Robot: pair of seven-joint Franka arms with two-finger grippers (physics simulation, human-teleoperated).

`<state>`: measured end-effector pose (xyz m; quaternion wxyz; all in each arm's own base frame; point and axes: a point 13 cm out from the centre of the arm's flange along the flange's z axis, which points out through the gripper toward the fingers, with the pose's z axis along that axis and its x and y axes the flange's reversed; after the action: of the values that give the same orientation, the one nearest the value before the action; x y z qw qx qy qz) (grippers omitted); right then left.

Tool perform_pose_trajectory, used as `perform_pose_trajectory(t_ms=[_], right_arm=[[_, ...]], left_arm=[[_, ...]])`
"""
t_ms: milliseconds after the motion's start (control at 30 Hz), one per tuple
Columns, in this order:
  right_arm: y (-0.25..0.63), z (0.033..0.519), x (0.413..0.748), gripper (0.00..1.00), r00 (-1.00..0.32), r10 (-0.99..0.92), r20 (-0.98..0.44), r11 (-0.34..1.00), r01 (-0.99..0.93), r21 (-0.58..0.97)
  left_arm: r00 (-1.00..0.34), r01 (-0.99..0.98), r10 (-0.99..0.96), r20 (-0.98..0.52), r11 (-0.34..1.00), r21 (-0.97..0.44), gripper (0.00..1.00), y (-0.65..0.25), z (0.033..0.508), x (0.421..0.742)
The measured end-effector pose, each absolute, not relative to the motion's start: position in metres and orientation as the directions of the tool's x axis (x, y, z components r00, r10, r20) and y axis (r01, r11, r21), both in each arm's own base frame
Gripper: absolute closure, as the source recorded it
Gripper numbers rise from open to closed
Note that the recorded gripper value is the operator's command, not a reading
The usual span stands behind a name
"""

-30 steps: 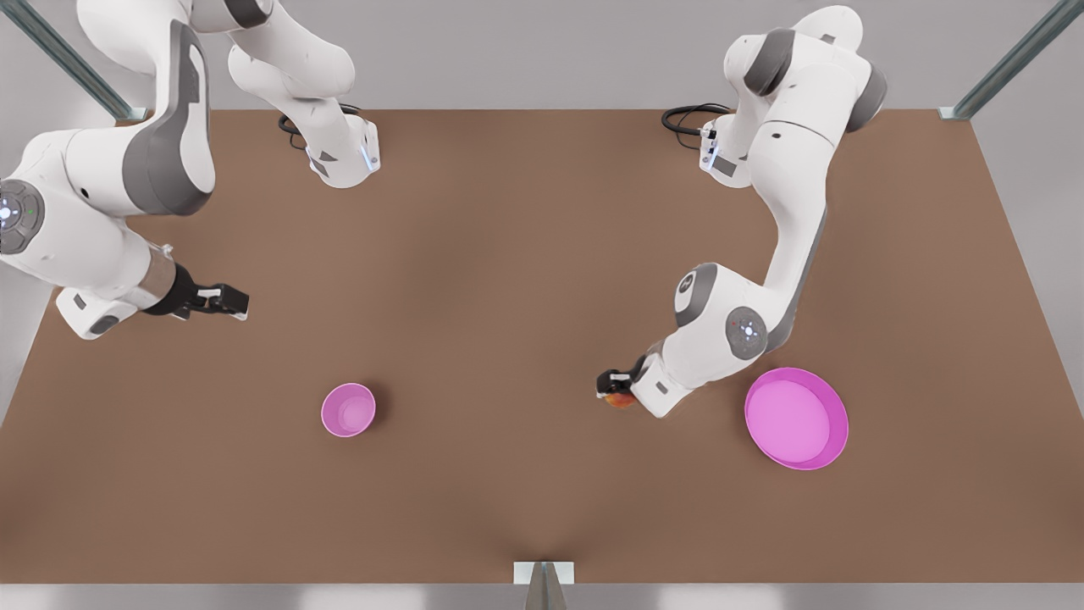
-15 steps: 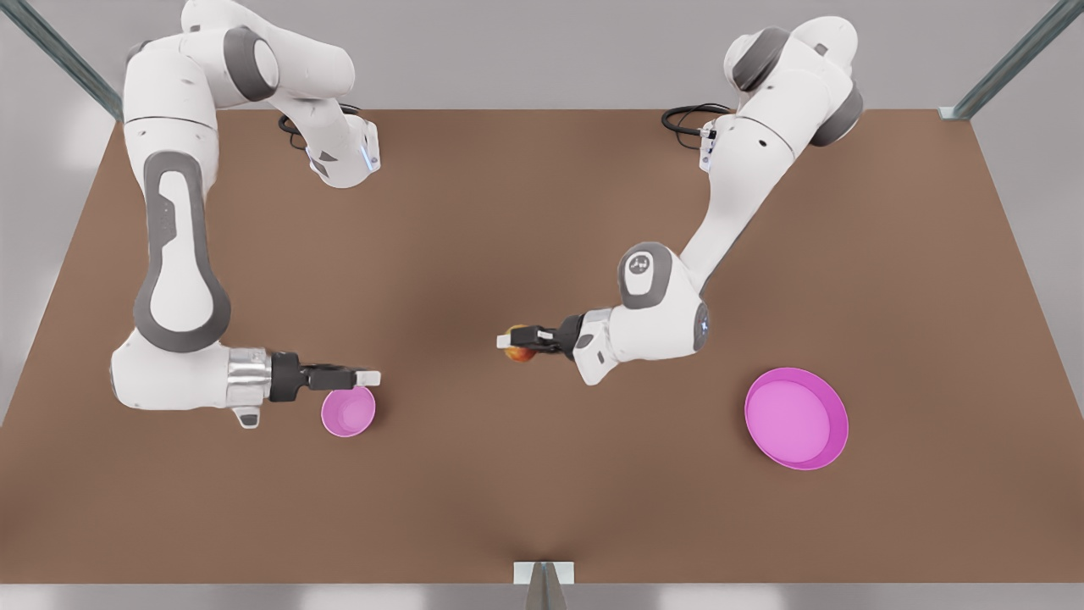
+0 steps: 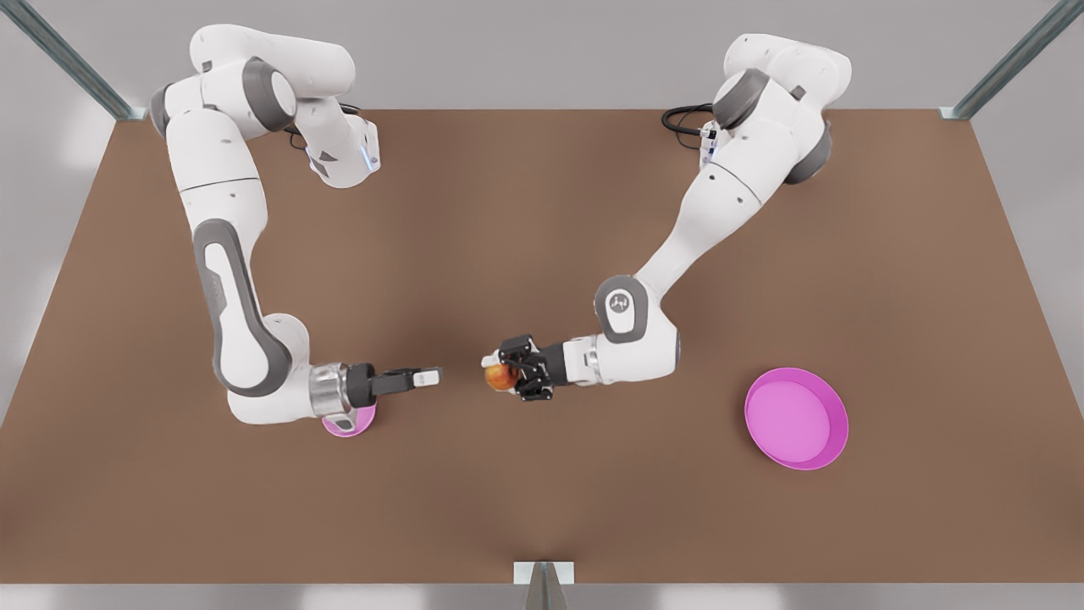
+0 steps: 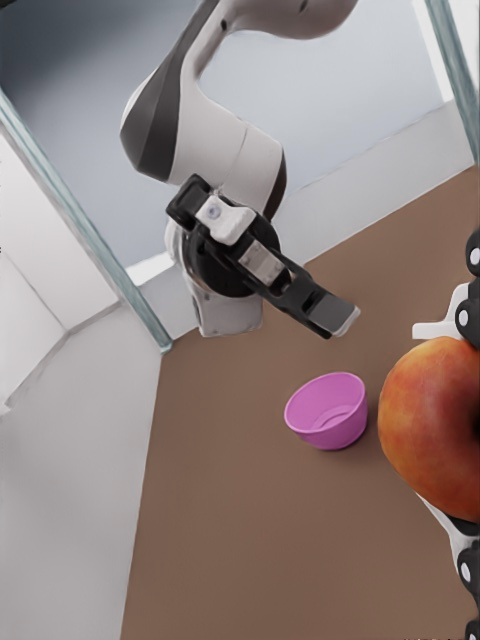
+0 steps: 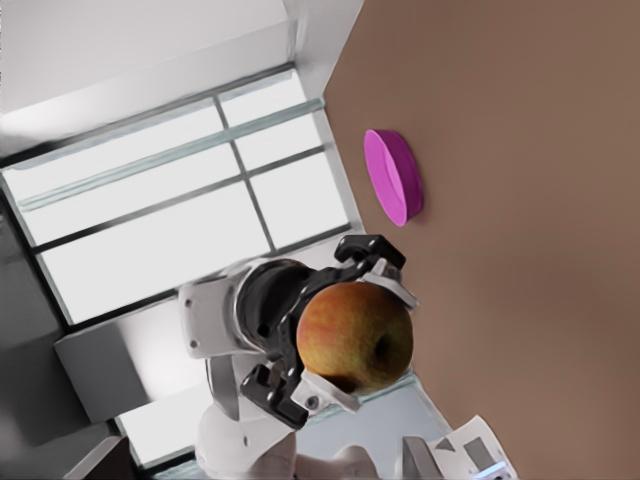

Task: Use the left arm to pick up the apple from the plate, transfer it to the gripper of the right arm, and then use the right arm to place it into the bowl

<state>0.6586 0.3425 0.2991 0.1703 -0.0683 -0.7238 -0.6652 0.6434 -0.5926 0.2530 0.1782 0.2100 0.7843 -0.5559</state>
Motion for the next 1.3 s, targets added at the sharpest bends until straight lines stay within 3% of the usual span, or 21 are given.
perform_pose_trajectory(t_ms=[267, 600, 1100, 1233, 1267, 1300], right_arm=[[0.372, 0.260, 0.669, 0.00, -0.974, -0.072, 0.213, 0.129, 0.203, 0.971], [0.391, 0.253, 0.684, 0.00, -1.000, -0.006, 0.019, 0.145, 0.018, 0.989], [0.437, 0.266, 0.617, 0.00, -0.995, -0.083, -0.059, 0.102, -0.068, 0.992], [0.448, 0.257, 0.616, 0.00, -0.994, -0.070, -0.080, 0.125, -0.089, 0.988], [0.449, 0.255, 0.618, 0.22, -0.995, -0.061, -0.083, 0.128, -0.090, 0.988], [0.449, 0.254, 0.620, 0.36, -0.995, -0.051, -0.087, 0.128, -0.093, 0.987]], left_arm=[[-0.651, 0.756, 0.176, -0.739, 0.243, -0.608, 0.37, -0.598, 0.251, 0.646], [-0.461, 0.884, 0.215, -0.861, 0.197, -0.424, 0.37, -0.605, 0.244, 0.639], [-0.272, 0.958, 0.245, -0.930, 0.157, -0.239, 0.37, -0.604, 0.246, 0.641], [-0.240, 0.967, 0.249, -0.938, 0.149, -0.208, 0.37, -0.605, 0.248, 0.641], [-0.234, 0.968, 0.250, -0.939, 0.147, -0.202, 0.37, -0.605, 0.248, 0.641], [-0.227, 0.970, 0.252, -0.941, 0.146, -0.195, 0.37, -0.605, 0.248, 0.641]])
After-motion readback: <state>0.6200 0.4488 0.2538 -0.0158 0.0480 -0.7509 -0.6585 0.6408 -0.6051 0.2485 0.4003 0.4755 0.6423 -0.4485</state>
